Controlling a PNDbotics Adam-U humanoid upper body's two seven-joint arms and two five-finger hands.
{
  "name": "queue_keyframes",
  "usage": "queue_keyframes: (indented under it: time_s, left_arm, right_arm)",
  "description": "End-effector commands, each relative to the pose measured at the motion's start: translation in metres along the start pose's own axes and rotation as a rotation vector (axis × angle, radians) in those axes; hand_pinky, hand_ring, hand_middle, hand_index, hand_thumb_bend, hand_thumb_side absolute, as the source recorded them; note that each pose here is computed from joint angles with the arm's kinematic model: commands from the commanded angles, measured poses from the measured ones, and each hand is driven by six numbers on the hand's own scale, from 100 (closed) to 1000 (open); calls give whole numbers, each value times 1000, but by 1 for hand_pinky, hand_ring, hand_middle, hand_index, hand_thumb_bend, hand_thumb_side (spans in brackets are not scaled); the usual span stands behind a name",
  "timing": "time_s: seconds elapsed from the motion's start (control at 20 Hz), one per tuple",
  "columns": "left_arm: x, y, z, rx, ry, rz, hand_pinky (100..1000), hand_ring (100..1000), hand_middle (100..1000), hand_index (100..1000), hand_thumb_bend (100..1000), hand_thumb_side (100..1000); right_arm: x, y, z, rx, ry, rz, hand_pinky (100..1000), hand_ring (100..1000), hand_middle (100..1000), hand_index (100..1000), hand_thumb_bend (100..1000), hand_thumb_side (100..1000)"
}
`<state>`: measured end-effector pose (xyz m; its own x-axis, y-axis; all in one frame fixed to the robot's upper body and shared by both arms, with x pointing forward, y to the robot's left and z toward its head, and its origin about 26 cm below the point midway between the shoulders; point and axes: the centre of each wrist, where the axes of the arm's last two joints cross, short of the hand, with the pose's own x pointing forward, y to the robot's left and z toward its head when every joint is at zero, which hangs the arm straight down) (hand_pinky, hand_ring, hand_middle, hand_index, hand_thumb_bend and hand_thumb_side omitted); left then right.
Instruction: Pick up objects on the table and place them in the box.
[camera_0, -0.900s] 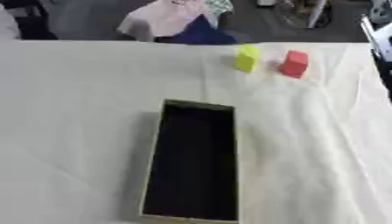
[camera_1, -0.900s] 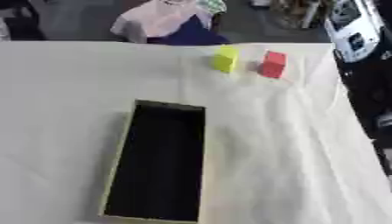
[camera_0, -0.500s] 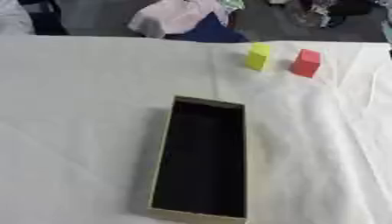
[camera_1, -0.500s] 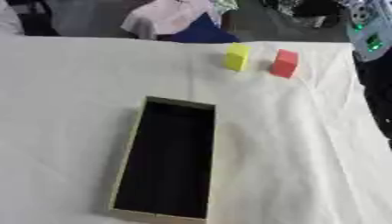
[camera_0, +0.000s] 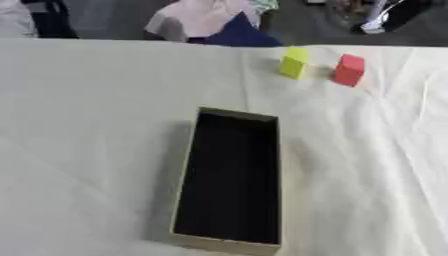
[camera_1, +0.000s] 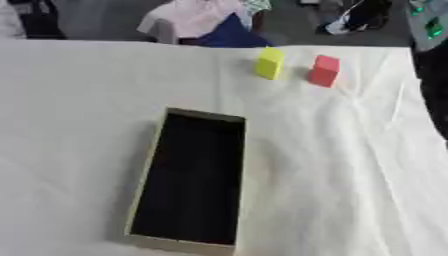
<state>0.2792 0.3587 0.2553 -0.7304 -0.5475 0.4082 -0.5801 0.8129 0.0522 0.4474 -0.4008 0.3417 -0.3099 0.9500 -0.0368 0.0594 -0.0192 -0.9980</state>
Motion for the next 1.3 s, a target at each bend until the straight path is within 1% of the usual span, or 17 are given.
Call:
queue_keyframes:
  time_s: [0.05, 0.1, 0.15, 0.35, 0.8, 1.1, 1.15, 1.3]
  left_arm:
    - [6, 5, -9, -10, -45, -21, 850, 934, 971, 963, 291, 1000]
    - [6, 5, -9, -11, -45, -21, 850, 934, 971, 963, 290, 1000]
    - [6, 5, -8, -12, -44, -22, 850, 934, 971, 963, 290, 1000]
    - [6, 5, -8, -17, -45, -20, 849, 933, 970, 963, 286, 1000]
    - [6, 5, -8, -17, -49, -14, 848, 933, 970, 961, 282, 1000]
    - [6, 5, -8, -13, -63, -10, 847, 933, 970, 961, 279, 1000]
    - [6, 5, -8, -12, -66, -10, 847, 933, 969, 961, 279, 1000]
    - [5, 6, -6, -11, -70, -13, 847, 933, 970, 961, 275, 1000]
  right_arm:
    - [-12, -22, 12, 29, 54, 47, 1000, 965, 908, 935, 645, 100]
    - [-13, -22, 13, 43, 62, 53, 1000, 965, 910, 938, 629, 115]
    - [-14, -23, 13, 50, 71, 58, 1000, 965, 913, 946, 607, 159]
    - [-14, -21, 11, 81, 96, 86, 1000, 966, 912, 961, 603, 164]
    - [-17, -6, 3, 178, 130, 118, 1000, 970, 919, 980, 628, 192]
    - [-21, 1, 2, 205, 158, 124, 1000, 976, 928, 994, 649, 207]
    - [-21, 1, 2, 207, 160, 126, 1000, 977, 930, 997, 648, 224]
    - [-21, 3, 2, 206, 166, 125, 1000, 977, 929, 999, 648, 234]
